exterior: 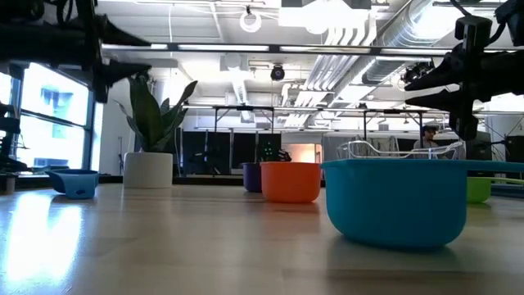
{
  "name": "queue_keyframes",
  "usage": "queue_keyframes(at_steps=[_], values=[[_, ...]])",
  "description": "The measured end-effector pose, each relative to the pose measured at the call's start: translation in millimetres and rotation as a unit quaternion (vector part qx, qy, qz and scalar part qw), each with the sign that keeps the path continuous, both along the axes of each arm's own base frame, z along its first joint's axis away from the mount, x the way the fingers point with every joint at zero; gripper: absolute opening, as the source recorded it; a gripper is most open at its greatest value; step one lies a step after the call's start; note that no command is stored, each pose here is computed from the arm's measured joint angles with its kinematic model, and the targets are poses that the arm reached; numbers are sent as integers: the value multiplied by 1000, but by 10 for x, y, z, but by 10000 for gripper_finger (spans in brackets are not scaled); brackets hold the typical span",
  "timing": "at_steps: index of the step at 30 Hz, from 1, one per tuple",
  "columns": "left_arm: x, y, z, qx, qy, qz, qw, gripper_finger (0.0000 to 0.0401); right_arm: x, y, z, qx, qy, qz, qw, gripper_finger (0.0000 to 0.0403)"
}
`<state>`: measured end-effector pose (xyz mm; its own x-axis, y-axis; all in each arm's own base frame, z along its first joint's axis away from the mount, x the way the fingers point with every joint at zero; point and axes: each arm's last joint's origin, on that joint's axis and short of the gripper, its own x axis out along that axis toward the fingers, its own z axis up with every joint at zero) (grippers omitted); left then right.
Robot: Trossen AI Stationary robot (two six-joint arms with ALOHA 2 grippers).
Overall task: Nest measuring cups in basket
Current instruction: Move the violet measuring cup to the center of the table
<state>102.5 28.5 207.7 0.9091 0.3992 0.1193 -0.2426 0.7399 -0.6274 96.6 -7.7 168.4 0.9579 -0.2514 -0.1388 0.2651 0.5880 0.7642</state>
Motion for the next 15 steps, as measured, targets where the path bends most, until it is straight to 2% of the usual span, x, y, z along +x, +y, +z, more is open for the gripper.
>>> queue_keyframes(at_steps=[7,15], values=[[33,7,466,48,-8,7,999,186,-6,-22,5,-4,-3,-39,999,96],[299,70,901,42,9,12,999,186,-2,-26,54,6,-31,-48,998,96]])
